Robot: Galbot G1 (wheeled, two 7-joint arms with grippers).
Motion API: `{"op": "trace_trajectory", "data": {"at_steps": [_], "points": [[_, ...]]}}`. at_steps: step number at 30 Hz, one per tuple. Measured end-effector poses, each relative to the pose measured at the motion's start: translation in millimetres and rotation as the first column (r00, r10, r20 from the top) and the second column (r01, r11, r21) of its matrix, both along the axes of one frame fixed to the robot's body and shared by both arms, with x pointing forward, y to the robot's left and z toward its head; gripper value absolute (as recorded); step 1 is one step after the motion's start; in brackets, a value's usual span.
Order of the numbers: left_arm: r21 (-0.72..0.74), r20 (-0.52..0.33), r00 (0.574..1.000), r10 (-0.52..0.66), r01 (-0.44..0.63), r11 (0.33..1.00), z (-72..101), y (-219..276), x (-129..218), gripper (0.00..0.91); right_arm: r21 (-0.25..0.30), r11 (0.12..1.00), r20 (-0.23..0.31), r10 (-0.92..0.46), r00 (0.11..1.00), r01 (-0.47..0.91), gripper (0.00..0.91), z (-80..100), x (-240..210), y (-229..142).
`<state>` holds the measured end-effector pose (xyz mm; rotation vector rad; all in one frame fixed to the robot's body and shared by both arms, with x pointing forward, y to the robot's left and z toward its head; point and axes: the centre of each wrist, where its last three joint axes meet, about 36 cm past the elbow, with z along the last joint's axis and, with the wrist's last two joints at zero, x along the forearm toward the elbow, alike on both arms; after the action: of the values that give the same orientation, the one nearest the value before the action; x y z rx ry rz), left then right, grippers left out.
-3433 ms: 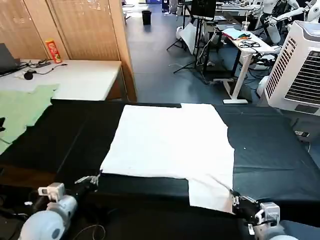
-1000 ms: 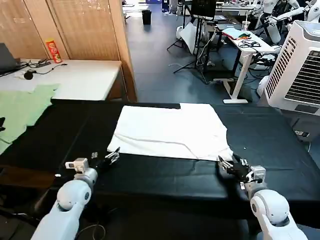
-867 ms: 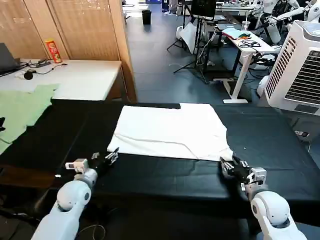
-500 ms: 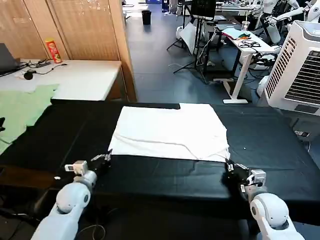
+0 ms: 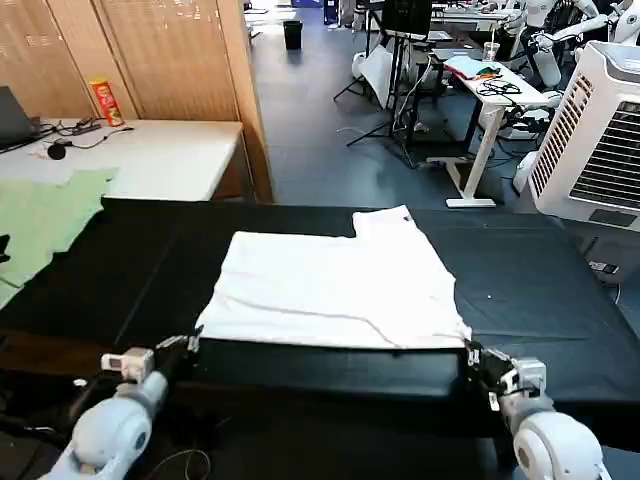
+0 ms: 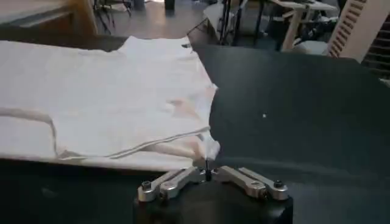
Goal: Fold and organize the clothes.
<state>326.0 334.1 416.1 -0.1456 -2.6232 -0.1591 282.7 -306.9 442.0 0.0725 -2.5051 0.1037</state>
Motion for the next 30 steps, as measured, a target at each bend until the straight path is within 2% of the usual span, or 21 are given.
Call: {"op": "trace_trajectory", "data": {"at_steps": [1, 2, 7, 12, 15, 18, 23, 26, 30], "points": [[0.002, -0.003, 1.0, -0.003, 0.003, 1.0, 1.9, -0.3, -5.1, 0.692, -0.001, 1.0, -0.009, 0.006, 1.0, -0.006, 0.127, 0.4, -2.3, 1.0], [0.002, -0.007, 1.0, -0.005, 0.005, 1.0, 3.7, -0.5, -9.9, 0.878, -0.003, 1.0, -0.015, 0.012, 1.0, -0.012, 0.878, 1.2, -4.2, 2.0], [0.006, -0.026, 1.0, 0.013, -0.013, 1.0, 9.4, -1.6, -24.2, 0.878, -0.012, 1.0, -0.032, 0.024, 0.999, -0.024, 0.878, 10.2, -15.1, 5.0], [0.013, -0.038, 0.999, 0.024, -0.024, 1.0, 17.5, -2.0, -33.2, 0.878, -0.003, 0.999, -0.01, 0.041, 0.999, -0.042, 0.878, 29.4, -23.2, 8.0], [0.023, -0.056, 0.998, 0.033, -0.032, 0.999, 22.8, -3.1, -37.2, 0.878, 0.023, 0.998, 0.057, 0.059, 0.997, -0.06, 0.878, 47.1, -21.9, 8.1], [0.013, -0.084, 0.995, 0.045, -0.044, 0.999, 33.6, -4.9, -38.8, 0.878, 0.016, 0.998, 0.158, 0.061, 0.986, -0.064, 0.878, 57.0, -10.3, 4.0], [-0.045, -0.062, 0.997, 0.044, -0.046, 0.998, 59.5, -6.2, -26.5, 0.878, -0.009, 0.999, 0.298, 0.046, 0.953, -0.046, 0.878, 57.5, 44.2, -11.1], [-0.057, -0.022, 0.999, 0.029, -0.03, 0.998, 74.1, -6.7, -3.0, 0.878, -0.009, 1.0, 0.346, 0.023, 0.938, -0.021, 0.878, 53.0, 87.8, -16.8], [-0.063, 0.103, 0.995, 0.016, -0.009, 0.998, 85.0, -2.9, 45.3, 0.878, -0.004, 1.0, 0.361, -0.003, 0.933, 0.004, 0.878, 48.1, 149.9, -17.1]]}}
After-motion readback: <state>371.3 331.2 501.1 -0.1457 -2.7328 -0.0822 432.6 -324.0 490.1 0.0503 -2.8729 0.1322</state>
